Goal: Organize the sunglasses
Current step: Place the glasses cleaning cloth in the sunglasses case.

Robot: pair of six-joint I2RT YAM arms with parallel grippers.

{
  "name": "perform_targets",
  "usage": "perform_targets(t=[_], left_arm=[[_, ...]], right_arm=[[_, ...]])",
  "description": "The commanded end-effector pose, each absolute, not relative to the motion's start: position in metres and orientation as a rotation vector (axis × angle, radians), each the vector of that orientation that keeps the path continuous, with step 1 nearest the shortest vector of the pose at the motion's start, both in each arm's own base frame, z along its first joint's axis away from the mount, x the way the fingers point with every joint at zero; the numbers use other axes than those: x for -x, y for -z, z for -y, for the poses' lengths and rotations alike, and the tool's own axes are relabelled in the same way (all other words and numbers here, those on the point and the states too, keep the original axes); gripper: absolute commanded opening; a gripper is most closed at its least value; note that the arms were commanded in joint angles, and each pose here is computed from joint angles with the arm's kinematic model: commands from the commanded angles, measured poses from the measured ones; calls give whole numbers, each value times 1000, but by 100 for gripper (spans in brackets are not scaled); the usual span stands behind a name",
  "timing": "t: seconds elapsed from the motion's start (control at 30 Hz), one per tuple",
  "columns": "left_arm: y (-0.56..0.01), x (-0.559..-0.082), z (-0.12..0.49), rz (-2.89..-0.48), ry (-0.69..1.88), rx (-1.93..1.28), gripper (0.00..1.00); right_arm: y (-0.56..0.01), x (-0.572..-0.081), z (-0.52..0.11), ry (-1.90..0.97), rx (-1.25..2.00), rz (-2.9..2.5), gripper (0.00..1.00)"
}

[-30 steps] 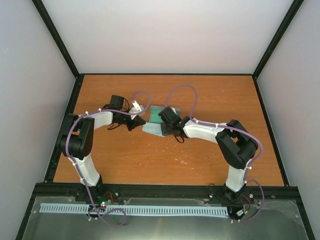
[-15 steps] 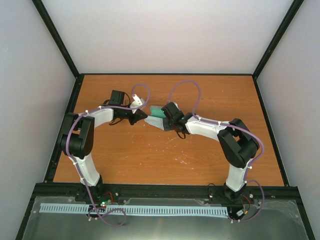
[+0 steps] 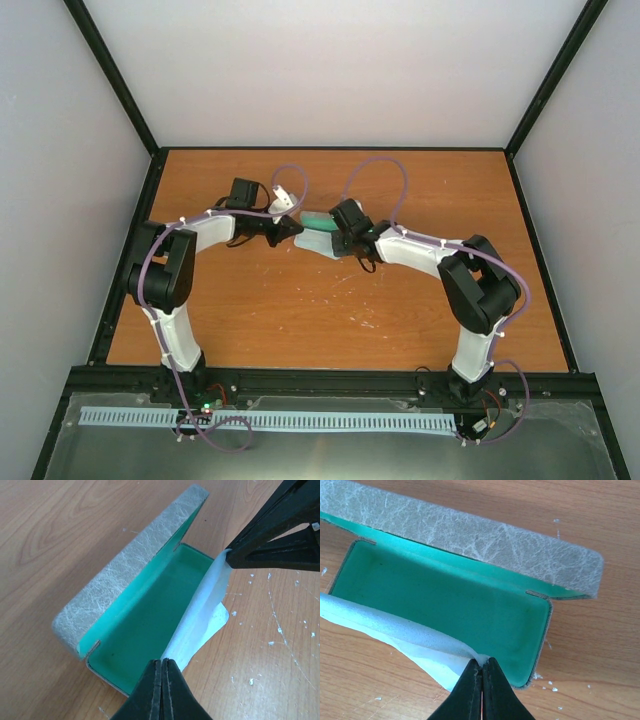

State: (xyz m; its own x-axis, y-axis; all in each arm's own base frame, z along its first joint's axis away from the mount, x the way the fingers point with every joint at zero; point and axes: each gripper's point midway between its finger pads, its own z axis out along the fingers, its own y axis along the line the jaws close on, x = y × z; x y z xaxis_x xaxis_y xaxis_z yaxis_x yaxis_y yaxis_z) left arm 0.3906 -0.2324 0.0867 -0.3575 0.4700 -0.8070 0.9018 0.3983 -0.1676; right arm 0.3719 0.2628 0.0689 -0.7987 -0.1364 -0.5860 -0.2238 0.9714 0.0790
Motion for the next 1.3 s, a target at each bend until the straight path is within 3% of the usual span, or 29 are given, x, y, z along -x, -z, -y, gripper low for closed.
perform_targets(t=[0.0,1.27], left_arm=[[-96,-400,243,-1940,841,-1143,0],[-66,-415,251,-2088,828,-1062,1]], right_arm=[[-70,-381,-259,-172,246,-2502,3],[-46,-425,-242,-101,239,-2524,3]])
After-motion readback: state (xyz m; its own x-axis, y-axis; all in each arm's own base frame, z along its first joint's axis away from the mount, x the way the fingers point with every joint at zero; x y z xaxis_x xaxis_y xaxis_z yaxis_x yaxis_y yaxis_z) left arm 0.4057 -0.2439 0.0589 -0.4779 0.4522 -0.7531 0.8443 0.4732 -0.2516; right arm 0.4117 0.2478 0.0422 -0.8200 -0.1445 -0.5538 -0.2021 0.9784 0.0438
